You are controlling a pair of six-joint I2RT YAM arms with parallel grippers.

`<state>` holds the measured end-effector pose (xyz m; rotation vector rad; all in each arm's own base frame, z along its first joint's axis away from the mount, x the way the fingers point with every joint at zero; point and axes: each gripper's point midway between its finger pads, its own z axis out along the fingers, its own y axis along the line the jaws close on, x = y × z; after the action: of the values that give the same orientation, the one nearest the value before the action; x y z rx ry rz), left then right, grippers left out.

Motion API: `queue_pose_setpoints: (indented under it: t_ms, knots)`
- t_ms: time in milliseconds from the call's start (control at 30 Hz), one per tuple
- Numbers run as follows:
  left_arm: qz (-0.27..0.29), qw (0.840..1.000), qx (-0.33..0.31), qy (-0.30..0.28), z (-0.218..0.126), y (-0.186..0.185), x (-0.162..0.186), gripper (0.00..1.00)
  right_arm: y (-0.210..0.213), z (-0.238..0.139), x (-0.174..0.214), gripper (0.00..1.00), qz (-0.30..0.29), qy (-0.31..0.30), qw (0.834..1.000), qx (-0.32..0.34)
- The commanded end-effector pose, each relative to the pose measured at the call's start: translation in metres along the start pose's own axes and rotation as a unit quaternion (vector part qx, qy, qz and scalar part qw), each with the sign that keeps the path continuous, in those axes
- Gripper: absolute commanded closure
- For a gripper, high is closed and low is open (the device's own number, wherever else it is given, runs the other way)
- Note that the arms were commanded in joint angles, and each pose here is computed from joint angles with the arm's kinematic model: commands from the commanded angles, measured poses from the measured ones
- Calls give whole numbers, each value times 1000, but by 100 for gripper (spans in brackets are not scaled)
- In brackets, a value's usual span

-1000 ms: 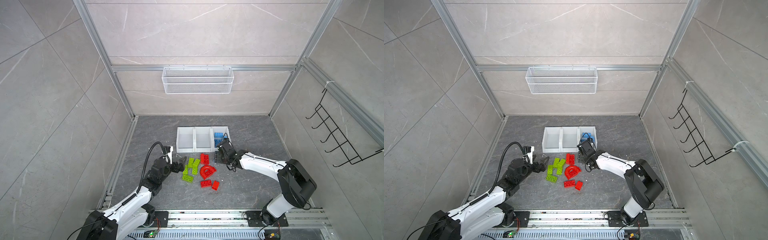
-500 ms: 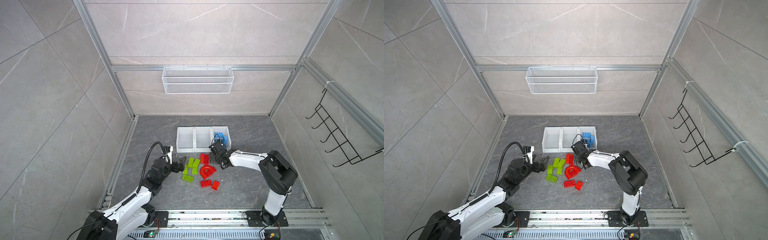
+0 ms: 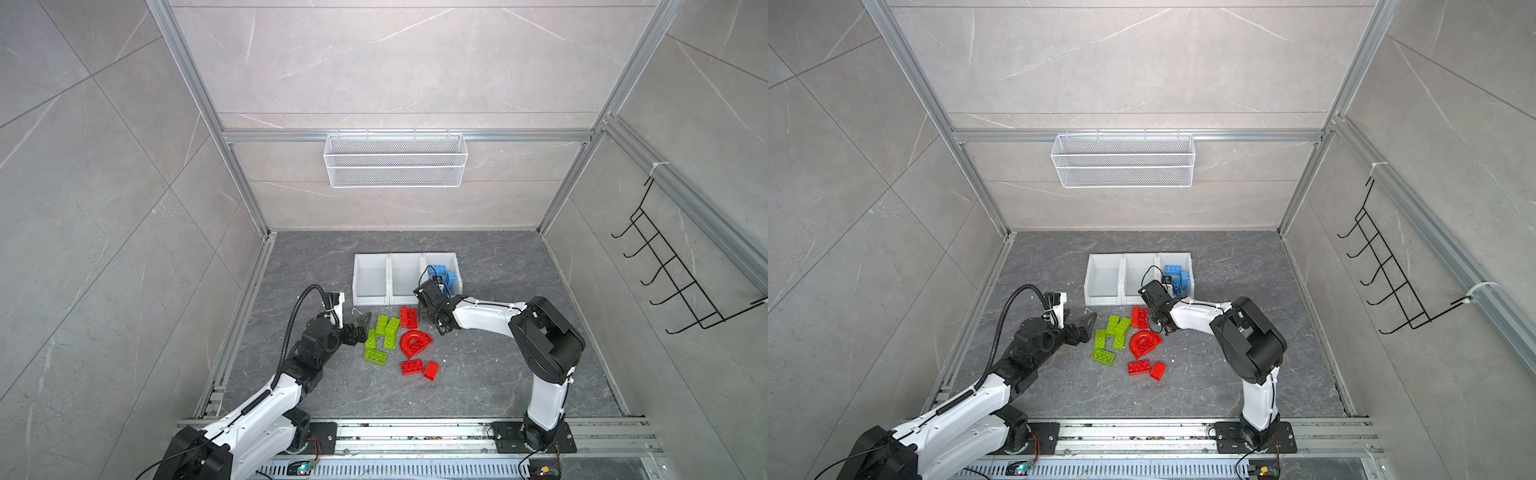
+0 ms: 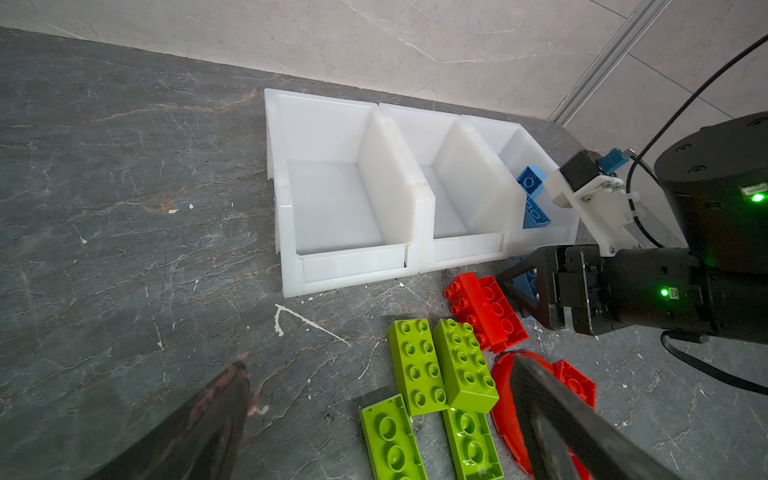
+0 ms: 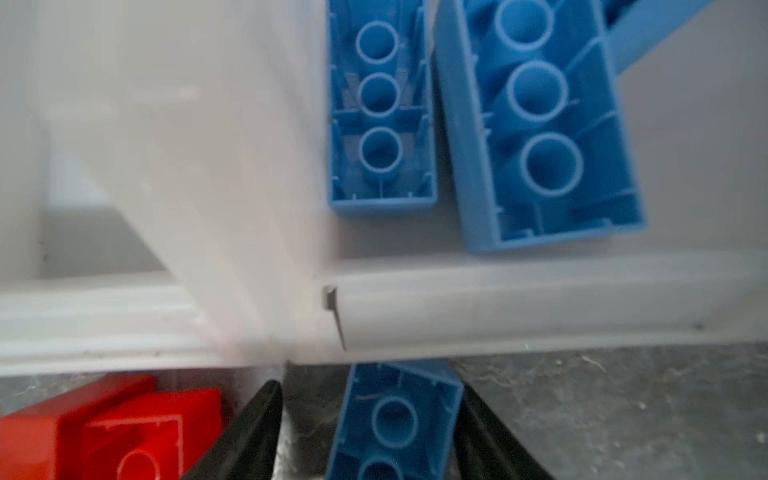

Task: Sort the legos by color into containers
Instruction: 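Lower the right gripper onto a blue brick beside the bin and close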

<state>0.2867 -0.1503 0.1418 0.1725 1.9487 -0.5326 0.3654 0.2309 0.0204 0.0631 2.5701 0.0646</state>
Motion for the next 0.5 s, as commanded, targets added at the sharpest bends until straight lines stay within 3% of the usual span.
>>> queue_pose_setpoints:
  t_ms: [0, 267, 467]
  knots:
    - [16, 1000, -2, -25, -1, -2, -17, 0, -21, 1, 20, 38, -9, 22, 999, 36]
    - [12, 1000, 0, -24, -1, -3, -16, 0, -27, -12, 26, 57, 0, 7, 1000, 13]
    - [11, 1000, -5, -29, -4, -1, -17, 0, -26, -22, 10, 64, -10, -11, 1000, 17]
